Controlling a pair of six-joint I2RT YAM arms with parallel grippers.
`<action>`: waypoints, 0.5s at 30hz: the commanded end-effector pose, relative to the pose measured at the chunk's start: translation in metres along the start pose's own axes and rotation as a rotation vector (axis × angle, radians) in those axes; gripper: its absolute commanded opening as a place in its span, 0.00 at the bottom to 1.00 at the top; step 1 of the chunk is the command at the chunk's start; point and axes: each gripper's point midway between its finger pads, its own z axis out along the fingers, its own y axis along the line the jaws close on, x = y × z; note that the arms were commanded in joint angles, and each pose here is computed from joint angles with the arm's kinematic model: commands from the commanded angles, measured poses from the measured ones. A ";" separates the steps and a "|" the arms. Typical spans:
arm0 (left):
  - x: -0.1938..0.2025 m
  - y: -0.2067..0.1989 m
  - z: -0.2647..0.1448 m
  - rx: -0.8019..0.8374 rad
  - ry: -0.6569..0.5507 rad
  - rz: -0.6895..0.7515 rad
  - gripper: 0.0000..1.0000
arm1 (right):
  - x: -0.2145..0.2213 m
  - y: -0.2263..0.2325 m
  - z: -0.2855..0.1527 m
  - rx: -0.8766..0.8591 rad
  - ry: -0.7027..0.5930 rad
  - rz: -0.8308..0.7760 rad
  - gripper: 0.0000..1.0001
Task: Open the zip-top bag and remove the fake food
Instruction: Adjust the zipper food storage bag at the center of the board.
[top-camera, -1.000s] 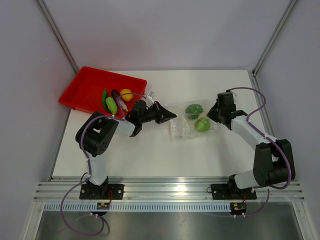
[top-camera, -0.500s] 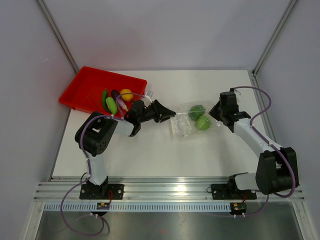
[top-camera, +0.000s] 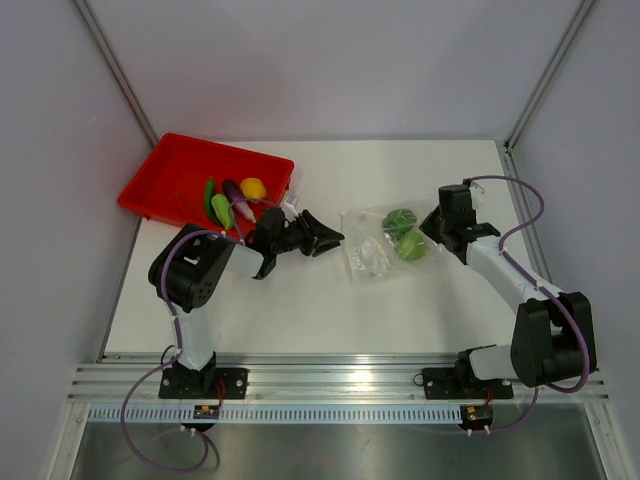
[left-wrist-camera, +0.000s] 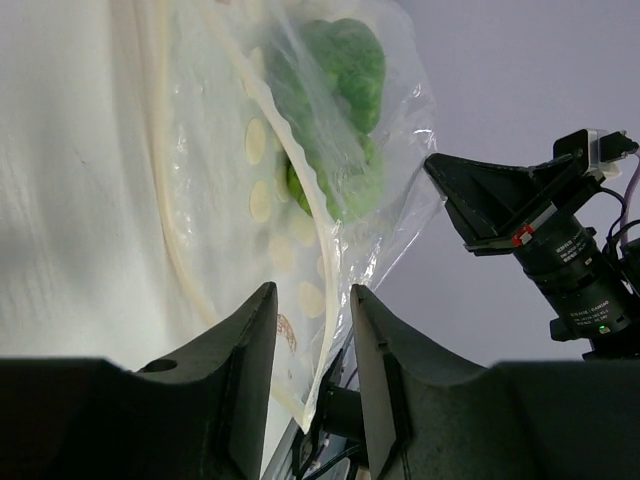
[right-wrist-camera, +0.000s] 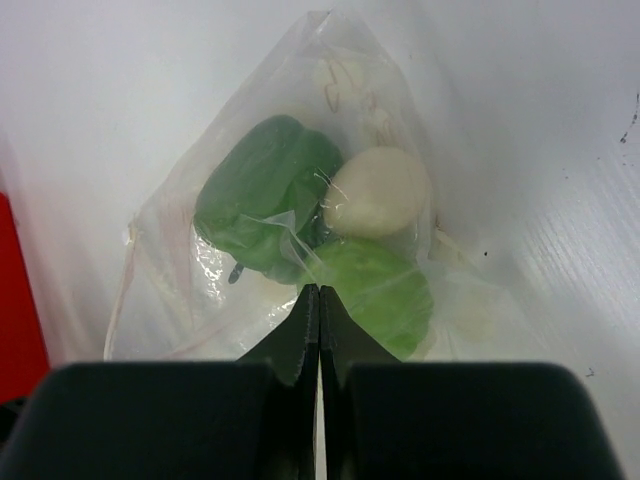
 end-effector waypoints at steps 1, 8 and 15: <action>-0.008 -0.012 -0.003 0.033 -0.037 0.032 0.36 | -0.009 -0.007 -0.001 0.038 -0.048 0.029 0.00; -0.003 -0.001 0.002 0.019 -0.024 0.023 0.08 | -0.011 -0.012 -0.002 0.052 -0.060 0.045 0.00; 0.001 0.010 0.009 -0.019 -0.005 0.020 0.00 | -0.012 -0.011 -0.003 0.045 -0.064 0.051 0.00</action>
